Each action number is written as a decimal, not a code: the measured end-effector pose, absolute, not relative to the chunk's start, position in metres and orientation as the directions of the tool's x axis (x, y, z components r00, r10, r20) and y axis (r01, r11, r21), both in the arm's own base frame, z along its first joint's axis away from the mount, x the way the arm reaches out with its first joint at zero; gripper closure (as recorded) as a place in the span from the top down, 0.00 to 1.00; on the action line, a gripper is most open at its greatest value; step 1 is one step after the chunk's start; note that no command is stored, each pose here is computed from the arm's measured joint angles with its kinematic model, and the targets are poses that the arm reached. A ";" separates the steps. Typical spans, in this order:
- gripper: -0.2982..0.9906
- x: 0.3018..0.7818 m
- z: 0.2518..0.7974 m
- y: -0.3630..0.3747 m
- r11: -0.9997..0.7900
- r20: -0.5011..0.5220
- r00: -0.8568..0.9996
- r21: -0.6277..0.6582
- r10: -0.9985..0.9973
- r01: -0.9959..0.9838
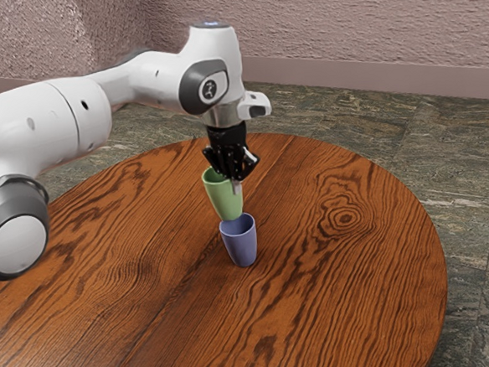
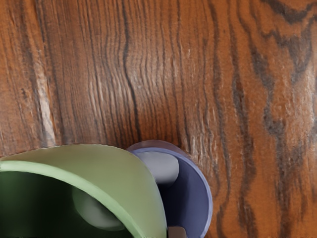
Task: Place the left cup onto the right cup
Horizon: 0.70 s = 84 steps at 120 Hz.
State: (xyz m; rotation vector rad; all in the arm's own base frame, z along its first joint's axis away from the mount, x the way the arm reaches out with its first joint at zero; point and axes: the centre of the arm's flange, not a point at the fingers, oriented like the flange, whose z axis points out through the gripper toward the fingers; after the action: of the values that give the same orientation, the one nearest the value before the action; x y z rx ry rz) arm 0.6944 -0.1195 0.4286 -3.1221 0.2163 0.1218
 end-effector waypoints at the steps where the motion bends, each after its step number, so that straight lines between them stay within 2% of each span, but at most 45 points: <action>1: 0.16 0.694 0.429 -0.120 -0.990 -0.077 0.988 -0.004 -0.137 -0.138; 84: 0.16 0.675 0.434 -0.140 -0.993 -0.066 0.990 0.004 -0.122 -0.122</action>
State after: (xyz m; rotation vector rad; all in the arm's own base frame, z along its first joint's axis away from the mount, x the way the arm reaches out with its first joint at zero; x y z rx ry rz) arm 0.6746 -0.1402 0.4337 -3.1339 0.1923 0.1032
